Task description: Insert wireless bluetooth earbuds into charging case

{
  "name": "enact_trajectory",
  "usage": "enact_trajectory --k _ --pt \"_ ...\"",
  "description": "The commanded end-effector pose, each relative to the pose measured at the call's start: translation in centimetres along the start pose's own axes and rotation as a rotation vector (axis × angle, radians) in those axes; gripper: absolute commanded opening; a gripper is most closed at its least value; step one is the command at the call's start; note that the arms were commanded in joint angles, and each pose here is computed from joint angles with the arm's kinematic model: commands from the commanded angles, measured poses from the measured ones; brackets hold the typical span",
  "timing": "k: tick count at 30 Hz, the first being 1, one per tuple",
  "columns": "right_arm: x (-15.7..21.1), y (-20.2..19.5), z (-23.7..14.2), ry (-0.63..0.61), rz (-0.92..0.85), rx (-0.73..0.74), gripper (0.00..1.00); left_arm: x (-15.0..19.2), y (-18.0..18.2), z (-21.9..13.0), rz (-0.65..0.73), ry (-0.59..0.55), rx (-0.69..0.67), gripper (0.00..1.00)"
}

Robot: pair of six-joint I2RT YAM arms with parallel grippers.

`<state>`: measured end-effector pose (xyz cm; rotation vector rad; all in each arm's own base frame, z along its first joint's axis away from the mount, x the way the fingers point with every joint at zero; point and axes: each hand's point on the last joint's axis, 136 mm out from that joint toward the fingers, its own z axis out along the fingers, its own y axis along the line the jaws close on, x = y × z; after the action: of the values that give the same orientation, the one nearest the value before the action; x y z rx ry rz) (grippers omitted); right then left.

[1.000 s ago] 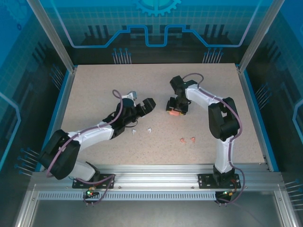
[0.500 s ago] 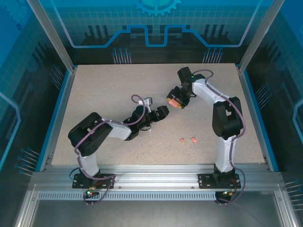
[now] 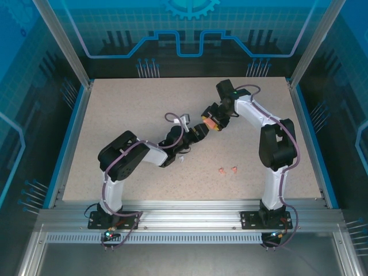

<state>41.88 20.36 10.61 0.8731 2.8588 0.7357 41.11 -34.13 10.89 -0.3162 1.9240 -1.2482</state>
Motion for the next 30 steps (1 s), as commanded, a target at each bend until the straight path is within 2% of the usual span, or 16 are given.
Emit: enact_trajectory --k 1,7,12,18,23,30 --pt "0.3 0.8 -1.4 -0.001 0.011 -0.044 0.60 -0.8 -1.3 1.0 -0.014 -0.046 0.045 0.61" --pt "0.4 0.5 -1.0 0.009 0.011 -0.040 0.60 -0.7 -1.6 2.2 -0.025 -0.054 0.055 0.54" --pt "0.4 0.3 -1.0 0.010 0.012 -0.038 0.59 -0.6 -1.7 2.8 -0.029 -0.052 0.060 0.44" --pt "0.2 0.3 -1.0 0.004 0.016 -0.041 0.59 -0.4 -1.3 2.7 -0.034 -0.051 0.051 0.42" --pt "0.2 0.3 -0.9 0.005 0.017 -0.044 0.59 -0.2 -1.0 2.6 -0.036 -0.050 0.044 0.37" --pt "0.2 0.4 -1.0 0.005 0.014 -0.051 0.59 -0.3 -1.0 2.7 -0.040 -0.054 0.043 0.18"
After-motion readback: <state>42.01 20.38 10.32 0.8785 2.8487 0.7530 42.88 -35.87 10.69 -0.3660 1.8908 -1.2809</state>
